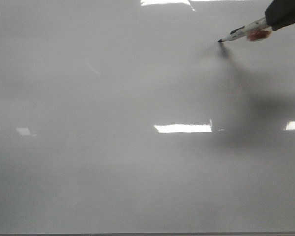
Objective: Write number 7 on whiteboard
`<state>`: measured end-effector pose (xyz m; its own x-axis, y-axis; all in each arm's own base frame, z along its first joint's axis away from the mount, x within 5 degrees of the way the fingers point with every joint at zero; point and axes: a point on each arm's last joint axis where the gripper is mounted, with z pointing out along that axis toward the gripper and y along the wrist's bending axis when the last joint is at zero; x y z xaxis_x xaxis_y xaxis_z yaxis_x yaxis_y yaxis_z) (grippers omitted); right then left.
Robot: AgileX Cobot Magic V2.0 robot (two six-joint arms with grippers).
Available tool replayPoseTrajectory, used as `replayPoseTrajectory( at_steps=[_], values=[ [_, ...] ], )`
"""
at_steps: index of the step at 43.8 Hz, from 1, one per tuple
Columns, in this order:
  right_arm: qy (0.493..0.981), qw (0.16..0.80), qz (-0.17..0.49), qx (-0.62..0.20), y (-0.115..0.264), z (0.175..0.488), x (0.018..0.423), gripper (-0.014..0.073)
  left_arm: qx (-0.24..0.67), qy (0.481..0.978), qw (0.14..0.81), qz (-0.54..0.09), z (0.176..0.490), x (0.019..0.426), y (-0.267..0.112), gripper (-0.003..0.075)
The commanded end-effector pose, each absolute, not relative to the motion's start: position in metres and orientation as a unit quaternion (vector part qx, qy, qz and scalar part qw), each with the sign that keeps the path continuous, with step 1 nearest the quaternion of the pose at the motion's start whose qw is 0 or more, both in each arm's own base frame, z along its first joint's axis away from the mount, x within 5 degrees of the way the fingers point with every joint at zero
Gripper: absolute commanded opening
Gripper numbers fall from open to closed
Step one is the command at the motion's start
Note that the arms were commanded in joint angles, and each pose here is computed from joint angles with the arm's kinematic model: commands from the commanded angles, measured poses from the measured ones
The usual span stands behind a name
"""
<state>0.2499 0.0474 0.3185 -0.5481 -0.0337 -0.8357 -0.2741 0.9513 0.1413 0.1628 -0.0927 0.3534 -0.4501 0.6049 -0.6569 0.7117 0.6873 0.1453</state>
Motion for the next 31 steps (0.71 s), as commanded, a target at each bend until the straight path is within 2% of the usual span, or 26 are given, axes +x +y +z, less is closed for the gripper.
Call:
replayPoseTrajectory(
  at_steps=[1,5,13,25,31],
  values=[
    [0.851,0.511,0.097,-0.065,0.028,0.339,0.25,-0.0067,0.372,0.835,0.396,-0.085,0.368,0.163,-0.093,0.0399],
    [0.858,0.503,0.089,-0.048,0.016,0.337,0.25,-0.0067,0.372,0.835,0.396,-0.085,0.368,0.163,-0.093,0.0399],
    [0.864,0.492,0.094,-0.053,0.018,0.335,0.249,-0.0067,0.371,0.834,0.399,-0.085,0.368,0.164,-0.093,0.0399],
    [0.925,0.339,0.14,-0.103,0.035,0.281,0.249,-0.0067,0.372,0.833,0.4,-0.085,0.369,0.164,-0.093,0.0399],
    [0.917,0.357,0.141,-0.112,0.036,0.295,0.245,-0.0067,0.374,0.831,0.402,-0.083,0.37,0.164,-0.093,0.0399]
  ],
)
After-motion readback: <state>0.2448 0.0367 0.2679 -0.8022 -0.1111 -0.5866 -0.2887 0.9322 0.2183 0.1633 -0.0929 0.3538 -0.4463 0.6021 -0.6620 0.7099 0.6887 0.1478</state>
